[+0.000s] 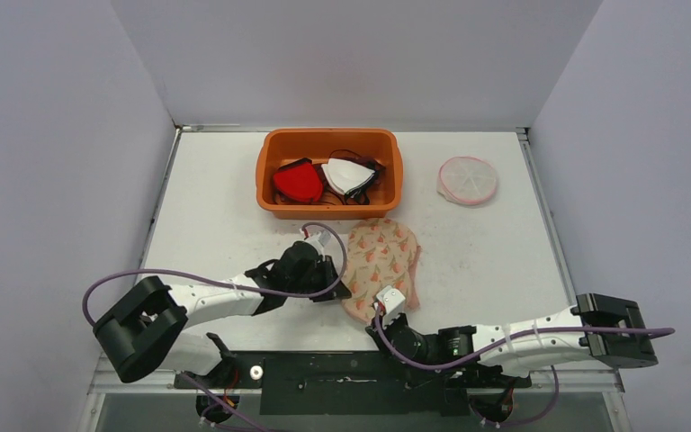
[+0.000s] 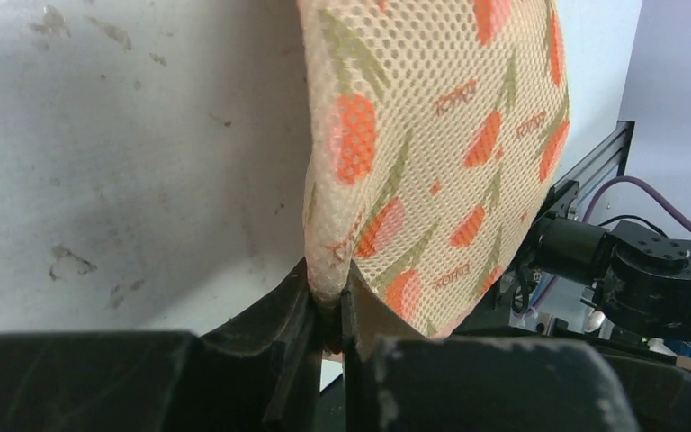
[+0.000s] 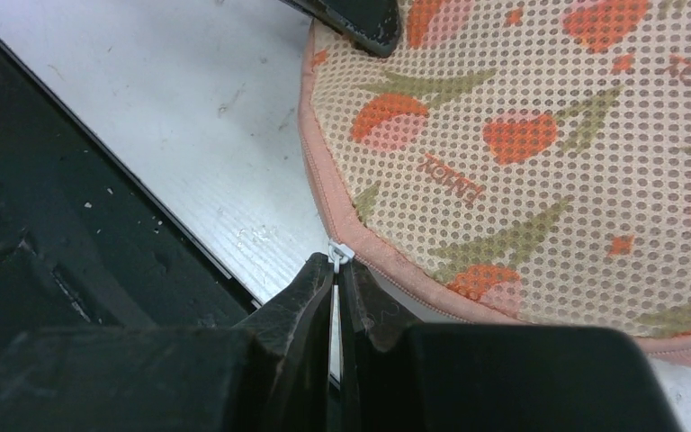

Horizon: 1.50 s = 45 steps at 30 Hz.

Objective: Unzip the laundry bag and remove the bra
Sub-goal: Unzip the laundry bag at the center of the board.

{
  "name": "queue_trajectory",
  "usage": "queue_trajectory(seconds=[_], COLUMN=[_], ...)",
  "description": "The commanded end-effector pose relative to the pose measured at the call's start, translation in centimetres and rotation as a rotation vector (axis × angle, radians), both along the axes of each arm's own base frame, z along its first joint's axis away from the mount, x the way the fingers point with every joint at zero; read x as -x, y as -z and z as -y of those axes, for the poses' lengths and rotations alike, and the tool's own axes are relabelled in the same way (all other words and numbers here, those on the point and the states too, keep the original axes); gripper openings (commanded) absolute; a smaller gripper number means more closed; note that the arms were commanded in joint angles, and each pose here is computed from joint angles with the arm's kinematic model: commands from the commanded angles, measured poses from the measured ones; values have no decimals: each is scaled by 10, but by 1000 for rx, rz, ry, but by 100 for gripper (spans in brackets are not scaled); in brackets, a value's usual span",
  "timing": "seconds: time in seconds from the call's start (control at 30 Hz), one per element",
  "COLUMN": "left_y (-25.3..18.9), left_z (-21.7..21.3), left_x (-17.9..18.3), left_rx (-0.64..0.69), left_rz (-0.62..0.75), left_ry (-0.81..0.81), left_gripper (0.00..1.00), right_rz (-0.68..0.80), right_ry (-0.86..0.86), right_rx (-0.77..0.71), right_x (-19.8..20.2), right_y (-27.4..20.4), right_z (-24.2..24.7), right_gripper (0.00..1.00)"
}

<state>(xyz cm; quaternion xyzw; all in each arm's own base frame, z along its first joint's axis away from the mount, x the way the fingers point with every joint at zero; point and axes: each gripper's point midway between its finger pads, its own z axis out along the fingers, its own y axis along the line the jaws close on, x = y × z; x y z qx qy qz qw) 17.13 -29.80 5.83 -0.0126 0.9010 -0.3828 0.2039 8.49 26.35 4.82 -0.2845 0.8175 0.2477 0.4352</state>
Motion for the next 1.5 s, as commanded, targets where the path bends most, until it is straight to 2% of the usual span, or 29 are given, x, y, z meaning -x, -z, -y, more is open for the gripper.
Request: queue_trajectory(seconds=[0.0,0.07,0.1,0.23,0.33,0.4,0.57,0.73,1.07,1.17,1.27,1.33,1.47], left_y=[-24,-26,-27,-22,-18,-15,-20,-34,-35,-33,-33,-33,-30], left_z=[8,3,0,-28,-52,-63,-69,-59,-37,-34,-31,-30,-31], left_x=[-36,-35,-31,-7,13,24,37,29,12,12,12,12,11], left_rx=[53,40,40,36,27,50,202,357,369,364,371,373,366], left_rz=[95,98,94,32,-1,-22,-64,-72,-102,-107,-106,-108,-107], left_ry=[-16,-29,-36,-109,-177,-213,-282,-333,-379,-380,-375,-371,-377], left_gripper=[22,56,64,82,91,93,93,93,88,79,57,47,34], right_rz=[8,17,21,38,44,42,27,20,20,19,18,17,19], right_ry=[18,18,14,-13,-34,-44,-49,-47,-44,-42,-43,-43,-44], right_rx=[-97,-105,-103,-84,-76,-78,-110,-149,-176,-175,-170,-167,-158], right_x=[-1,-2,-3,-5,-7,-9,-17,-21,-21,-21,-20,-20,-21], right_y=[-21,-24,-24,-26,-28,-29,-35,-42,-47,-46,-45,-44,-42], right_z=[-22,-30,-34,-53,-66,-71,-79,-85,-83,-82,-82,-83,-83], right_gripper=[5,5,5,5,5,5,5,5,5,5,5,5,5])
